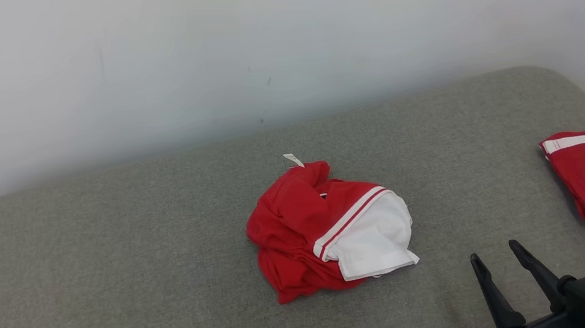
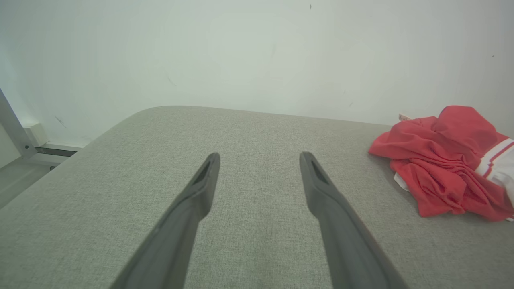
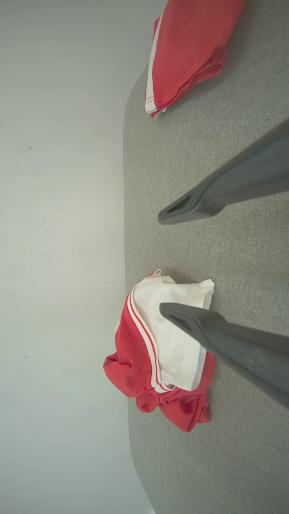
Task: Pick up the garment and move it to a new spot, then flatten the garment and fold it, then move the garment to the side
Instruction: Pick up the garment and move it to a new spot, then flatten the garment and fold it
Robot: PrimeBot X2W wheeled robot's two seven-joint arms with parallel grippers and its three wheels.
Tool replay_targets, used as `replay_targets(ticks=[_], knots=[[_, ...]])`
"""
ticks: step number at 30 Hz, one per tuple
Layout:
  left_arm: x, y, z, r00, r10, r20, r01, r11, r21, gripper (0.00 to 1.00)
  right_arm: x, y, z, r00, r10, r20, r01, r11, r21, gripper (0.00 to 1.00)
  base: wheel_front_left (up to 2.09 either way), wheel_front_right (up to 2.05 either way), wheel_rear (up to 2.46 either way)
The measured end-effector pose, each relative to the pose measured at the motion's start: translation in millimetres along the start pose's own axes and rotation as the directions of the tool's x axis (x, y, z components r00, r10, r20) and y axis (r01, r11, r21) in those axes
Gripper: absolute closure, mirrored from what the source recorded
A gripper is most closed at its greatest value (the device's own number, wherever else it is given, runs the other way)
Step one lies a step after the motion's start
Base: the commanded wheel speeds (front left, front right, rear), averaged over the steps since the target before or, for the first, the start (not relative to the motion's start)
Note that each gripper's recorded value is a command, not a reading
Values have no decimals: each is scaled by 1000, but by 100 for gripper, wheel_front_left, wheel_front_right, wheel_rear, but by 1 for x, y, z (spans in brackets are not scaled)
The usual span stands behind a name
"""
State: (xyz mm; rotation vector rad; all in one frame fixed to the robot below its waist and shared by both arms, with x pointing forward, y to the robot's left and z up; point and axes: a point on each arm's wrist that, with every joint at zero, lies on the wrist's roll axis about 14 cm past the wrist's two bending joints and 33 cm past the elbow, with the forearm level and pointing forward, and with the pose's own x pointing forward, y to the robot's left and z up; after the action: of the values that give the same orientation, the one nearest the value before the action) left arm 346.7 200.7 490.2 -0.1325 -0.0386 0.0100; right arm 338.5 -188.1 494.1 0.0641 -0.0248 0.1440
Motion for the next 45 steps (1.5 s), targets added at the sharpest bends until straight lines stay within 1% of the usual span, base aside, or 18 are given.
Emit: replay_targets(ticks=[13, 39, 42, 45], knots=[[-2, -5, -5, 1000, -13, -14, 12, 1000, -9, 0, 4, 6, -2, 1000, 25, -8, -25, 1000, 1, 0, 0, 0, 0], [-2, -18, -11, 999, -28, -33, 26, 999, -36, 0, 4, 5, -2, 1000, 22, -9, -22, 1000, 8, 0, 0, 0, 0], [-2, -18, -11, 999, -27, -32, 26, 999, -38, 0, 9, 7, 2, 999, 35, -1, -35, 999, 8, 0, 0, 0, 0], [-2, -18, -11, 999, -24, -32, 23, 999, -40, 0, 18, 6, 2, 999, 37, -41, -36, 999, 16, 0, 0, 0, 0]])
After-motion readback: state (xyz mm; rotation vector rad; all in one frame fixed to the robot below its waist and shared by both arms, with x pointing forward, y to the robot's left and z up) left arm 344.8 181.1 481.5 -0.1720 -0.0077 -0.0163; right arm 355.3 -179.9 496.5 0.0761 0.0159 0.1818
